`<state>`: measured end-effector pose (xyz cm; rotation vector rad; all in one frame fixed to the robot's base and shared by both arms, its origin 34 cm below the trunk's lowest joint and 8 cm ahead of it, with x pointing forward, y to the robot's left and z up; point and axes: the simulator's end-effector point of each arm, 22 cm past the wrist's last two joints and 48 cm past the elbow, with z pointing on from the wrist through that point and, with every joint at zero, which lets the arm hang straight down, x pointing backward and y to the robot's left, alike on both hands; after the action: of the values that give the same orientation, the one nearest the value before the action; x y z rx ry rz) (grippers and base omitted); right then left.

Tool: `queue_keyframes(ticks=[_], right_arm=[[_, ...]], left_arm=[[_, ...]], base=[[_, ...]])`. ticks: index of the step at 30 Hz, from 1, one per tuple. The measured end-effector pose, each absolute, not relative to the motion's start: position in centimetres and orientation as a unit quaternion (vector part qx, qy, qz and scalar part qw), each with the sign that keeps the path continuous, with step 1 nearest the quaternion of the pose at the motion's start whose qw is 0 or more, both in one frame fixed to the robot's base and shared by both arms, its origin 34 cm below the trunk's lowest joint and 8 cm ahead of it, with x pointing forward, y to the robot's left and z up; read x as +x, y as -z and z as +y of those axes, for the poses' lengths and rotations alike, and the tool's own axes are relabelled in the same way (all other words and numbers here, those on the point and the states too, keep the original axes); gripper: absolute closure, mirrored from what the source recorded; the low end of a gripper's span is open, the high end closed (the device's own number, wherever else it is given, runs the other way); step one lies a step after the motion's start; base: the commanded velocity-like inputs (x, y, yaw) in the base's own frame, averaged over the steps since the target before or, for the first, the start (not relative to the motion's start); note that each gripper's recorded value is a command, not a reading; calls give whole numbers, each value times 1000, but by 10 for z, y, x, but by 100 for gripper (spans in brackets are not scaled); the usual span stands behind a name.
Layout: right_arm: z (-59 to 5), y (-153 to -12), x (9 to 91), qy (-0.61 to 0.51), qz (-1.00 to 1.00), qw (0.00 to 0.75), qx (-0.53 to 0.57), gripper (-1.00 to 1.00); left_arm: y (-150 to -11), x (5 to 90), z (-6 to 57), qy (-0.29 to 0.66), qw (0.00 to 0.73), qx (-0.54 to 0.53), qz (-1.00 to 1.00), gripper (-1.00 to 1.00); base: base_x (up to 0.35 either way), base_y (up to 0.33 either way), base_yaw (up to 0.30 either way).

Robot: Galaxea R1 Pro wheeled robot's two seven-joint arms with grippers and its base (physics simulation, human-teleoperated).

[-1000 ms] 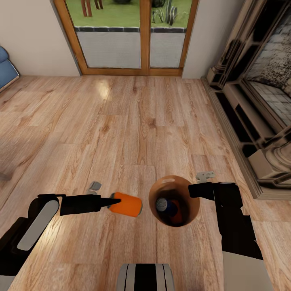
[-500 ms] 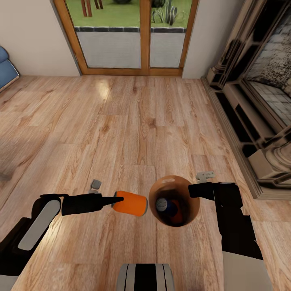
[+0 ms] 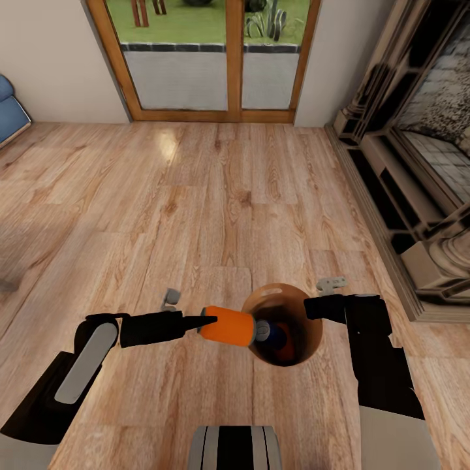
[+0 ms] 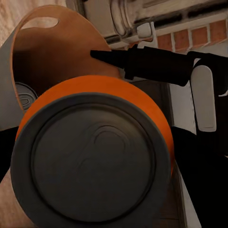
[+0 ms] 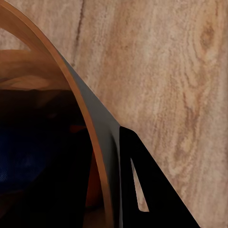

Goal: Put the three can of soda from the living room inside the tash can in the kitchen.

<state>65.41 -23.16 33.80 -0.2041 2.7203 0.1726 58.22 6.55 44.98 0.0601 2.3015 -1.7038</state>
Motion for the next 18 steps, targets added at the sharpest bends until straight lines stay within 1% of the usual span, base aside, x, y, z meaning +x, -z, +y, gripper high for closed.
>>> queue_keyframes(ticks=[11,14,18], right_arm=[[-231,-338,654,-62,975,203,-73,100],[-231,-338,654,-62,975,203,-73,100],[-231,-338,654,-63,975,203,-73,100]], left_arm=[[-453,588,59,590,144,21,794,100],[-458,590,44,600,146,17,787,100],[-450,595,20,583,149,6,799,100]], base=[[0,0,0],[0,0,0],[0,0,0]])
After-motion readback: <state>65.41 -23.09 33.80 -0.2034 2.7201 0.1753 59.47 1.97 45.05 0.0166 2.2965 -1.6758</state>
